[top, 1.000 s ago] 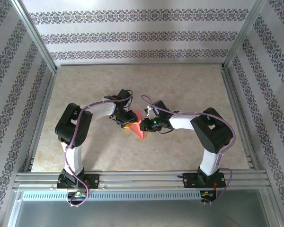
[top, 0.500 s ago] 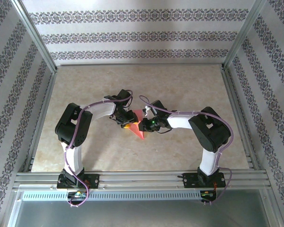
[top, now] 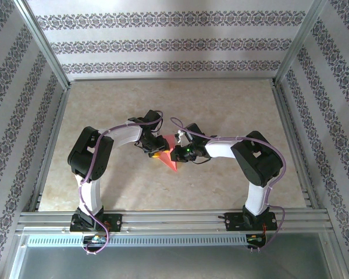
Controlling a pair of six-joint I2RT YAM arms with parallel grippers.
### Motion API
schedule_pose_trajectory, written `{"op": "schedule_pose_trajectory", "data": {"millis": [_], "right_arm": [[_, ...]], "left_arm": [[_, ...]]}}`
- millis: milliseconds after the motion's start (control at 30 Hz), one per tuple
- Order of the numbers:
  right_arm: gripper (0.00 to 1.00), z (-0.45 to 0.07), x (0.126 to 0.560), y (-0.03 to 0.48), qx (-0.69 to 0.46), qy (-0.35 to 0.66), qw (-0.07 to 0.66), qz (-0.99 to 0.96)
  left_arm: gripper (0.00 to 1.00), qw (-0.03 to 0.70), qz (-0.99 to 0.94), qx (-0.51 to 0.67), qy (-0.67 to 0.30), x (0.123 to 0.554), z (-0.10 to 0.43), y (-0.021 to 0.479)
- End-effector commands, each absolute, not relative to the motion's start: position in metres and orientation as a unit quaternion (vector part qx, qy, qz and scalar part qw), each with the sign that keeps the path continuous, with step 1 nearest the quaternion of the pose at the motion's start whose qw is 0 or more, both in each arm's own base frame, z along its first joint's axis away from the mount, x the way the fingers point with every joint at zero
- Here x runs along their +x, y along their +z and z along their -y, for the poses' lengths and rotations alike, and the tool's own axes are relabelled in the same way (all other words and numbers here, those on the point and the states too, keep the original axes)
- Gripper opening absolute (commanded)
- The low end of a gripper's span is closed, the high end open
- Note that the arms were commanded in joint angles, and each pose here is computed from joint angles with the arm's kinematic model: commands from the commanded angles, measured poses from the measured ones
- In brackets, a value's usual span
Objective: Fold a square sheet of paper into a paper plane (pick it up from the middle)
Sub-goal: Fourth fold the wing at the center of the table.
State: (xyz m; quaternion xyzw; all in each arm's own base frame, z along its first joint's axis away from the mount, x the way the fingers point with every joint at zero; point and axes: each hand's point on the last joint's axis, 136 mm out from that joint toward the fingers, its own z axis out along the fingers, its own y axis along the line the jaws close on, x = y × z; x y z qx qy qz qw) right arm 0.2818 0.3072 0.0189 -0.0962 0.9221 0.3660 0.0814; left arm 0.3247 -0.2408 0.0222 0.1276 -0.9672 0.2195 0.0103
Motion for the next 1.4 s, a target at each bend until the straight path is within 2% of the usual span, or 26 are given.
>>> {"op": "schedule_pose_trajectory", "data": {"millis": [0, 467, 667, 1000, 1367], "right_arm": [[0.09, -0.309, 0.281, 0.016, -0.109, 0.378, 0.081, -0.916], [0.05, -0.302, 0.281, 0.015, -0.091, 0.414, 0.063, -0.904], [0.05, -0.3, 0.28, 0.012, -0.076, 0.432, 0.047, -0.897], [0.05, -0.294, 0.281, 0.005, -0.049, 0.444, 0.034, -0.894], [0.05, -0.289, 0.281, 0.002, -0.036, 0.449, 0.026, -0.893]], "left_arm": [[0.46, 0.027, 0.975, 0.142, 0.171, 0.312, 0.223, 0.005], [0.48, -0.057, 0.968, 0.136, 0.201, 0.327, 0.221, 0.062], [0.47, -0.075, 0.949, 0.125, 0.279, 0.333, 0.243, 0.067], [0.34, -0.108, 0.918, 0.1, 0.369, 0.347, 0.269, 0.07], [0.2, -0.119, 0.899, 0.096, 0.41, 0.352, 0.273, 0.057]]}}
